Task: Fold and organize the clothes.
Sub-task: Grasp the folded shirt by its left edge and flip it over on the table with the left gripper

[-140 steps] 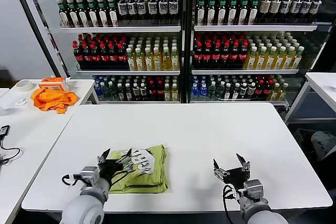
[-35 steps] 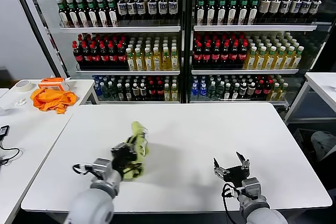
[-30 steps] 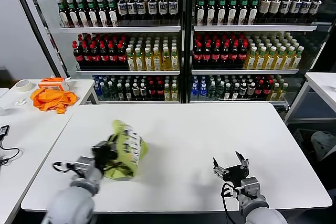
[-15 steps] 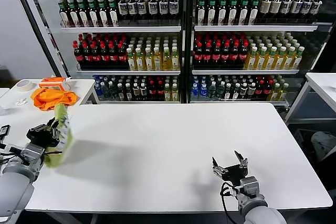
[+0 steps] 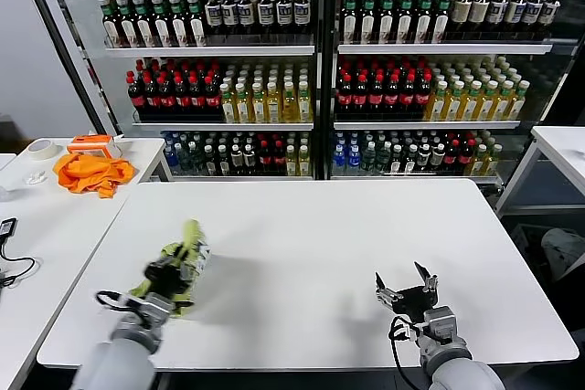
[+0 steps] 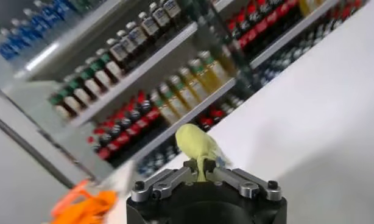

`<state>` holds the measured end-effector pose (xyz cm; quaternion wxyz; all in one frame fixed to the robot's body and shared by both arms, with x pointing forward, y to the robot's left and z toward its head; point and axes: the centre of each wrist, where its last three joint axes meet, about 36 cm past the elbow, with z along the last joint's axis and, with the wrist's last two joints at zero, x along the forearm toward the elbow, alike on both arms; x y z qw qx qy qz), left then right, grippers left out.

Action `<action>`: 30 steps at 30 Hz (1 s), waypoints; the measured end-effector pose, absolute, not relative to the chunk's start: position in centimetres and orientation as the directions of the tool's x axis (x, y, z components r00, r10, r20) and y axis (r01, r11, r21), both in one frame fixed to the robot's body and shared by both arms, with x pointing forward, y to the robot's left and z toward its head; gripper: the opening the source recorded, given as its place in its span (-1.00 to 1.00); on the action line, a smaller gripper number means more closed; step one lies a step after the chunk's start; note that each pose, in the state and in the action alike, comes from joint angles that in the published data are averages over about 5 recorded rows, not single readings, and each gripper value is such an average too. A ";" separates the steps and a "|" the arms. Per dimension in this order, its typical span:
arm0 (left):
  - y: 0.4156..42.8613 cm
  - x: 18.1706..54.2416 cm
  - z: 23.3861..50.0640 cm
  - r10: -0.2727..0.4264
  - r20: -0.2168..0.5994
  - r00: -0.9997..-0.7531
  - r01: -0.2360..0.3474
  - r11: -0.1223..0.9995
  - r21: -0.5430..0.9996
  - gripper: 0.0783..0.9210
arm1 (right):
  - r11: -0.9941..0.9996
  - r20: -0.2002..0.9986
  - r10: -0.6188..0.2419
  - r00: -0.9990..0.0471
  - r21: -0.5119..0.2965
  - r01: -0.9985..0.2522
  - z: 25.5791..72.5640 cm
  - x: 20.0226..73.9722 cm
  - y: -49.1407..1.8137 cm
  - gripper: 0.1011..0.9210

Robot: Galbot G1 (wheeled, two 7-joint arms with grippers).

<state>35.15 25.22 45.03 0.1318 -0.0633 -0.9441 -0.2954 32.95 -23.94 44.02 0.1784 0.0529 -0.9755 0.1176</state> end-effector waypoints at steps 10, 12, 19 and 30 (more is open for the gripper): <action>18.9 36.0 44.4 0.129 0.300 -0.945 0.219 0.932 0.290 -0.91 | 0.967 0.356 -0.064 -0.932 -0.211 -0.146 44.2 33.2 -23.8 0.76; 17.9 36.3 44.5 0.139 0.301 -0.943 0.217 0.946 0.241 -0.91 | 0.966 0.355 -0.063 -0.933 -0.212 -0.146 44.2 33.2 -23.8 0.76; 15.3 37.8 44.5 0.148 0.307 -0.940 0.182 0.980 0.086 -0.91 | 0.964 0.348 -0.063 -0.935 -0.220 -0.147 44.6 33.3 -24.0 0.76; 13.0 40.1 44.9 0.201 0.299 -0.933 0.163 0.976 -0.147 -0.49 | 0.964 0.335 -0.065 -0.940 -0.222 -0.146 45.3 33.6 -24.2 0.76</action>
